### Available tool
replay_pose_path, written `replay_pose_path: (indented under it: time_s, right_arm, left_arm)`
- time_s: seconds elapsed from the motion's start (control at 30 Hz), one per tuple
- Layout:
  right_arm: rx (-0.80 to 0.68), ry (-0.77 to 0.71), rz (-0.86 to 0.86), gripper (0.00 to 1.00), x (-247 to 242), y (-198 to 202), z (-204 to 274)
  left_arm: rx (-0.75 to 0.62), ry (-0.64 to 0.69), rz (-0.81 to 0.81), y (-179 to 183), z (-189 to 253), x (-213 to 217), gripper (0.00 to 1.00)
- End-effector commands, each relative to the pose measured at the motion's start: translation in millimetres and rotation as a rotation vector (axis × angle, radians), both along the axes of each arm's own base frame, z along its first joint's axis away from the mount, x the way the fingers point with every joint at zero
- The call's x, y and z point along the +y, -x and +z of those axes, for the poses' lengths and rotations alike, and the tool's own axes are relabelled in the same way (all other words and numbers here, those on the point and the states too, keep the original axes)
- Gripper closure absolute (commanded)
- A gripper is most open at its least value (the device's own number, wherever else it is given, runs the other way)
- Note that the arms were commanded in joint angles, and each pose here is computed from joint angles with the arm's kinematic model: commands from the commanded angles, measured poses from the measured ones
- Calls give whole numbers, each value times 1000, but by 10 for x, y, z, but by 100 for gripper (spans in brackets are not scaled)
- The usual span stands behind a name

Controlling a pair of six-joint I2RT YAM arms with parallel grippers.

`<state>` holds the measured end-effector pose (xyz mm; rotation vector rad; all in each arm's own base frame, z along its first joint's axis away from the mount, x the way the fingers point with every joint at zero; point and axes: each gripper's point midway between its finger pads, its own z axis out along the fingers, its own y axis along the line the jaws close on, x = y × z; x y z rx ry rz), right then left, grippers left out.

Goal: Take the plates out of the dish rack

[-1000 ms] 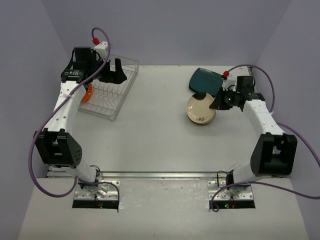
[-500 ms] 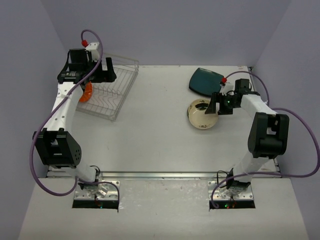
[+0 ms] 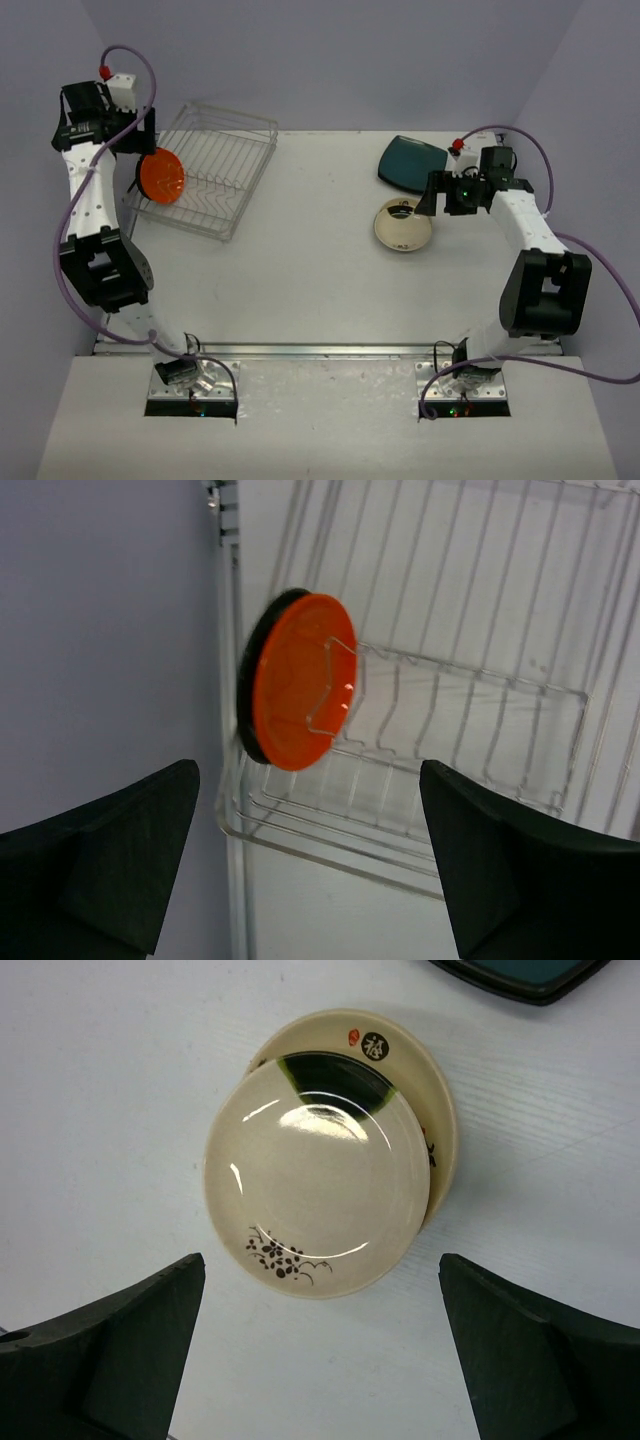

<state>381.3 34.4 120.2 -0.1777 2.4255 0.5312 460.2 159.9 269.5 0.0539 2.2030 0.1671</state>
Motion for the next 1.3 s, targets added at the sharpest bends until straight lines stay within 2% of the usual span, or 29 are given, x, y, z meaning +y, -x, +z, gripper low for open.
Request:
replay_pose_path:
  time_s: [0.0,0.07,0.1,0.17,0.27,0.67,1.27]
  right_arm:
    - [-113,-24,8,1,83,-73,382]
    - [-131,-25,9,1,121,-50,397]
    - [-127,-25,8,1,126,-28,371]
    - [-131,-22,4,1,141,32,335]
    - [-127,-27,5,1,161,59,310]
    - [-92,-49,11,1,226,70,211]
    - [-82,-51,11,1,247,64,206]
  left_arm:
    - [72,-38,-52,-60,-118,416,28]
    - [86,-60,-90,-121,-173,462,42]
    - [87,-65,-105,-123,-186,457,44]
    - [99,-73,-138,-119,-238,432,54]
    - [115,-75,-151,-121,-316,430,61]
    - [233,-71,-187,-168,-825,292,67]
    - [265,-55,-137,-381,-1081,367,69]
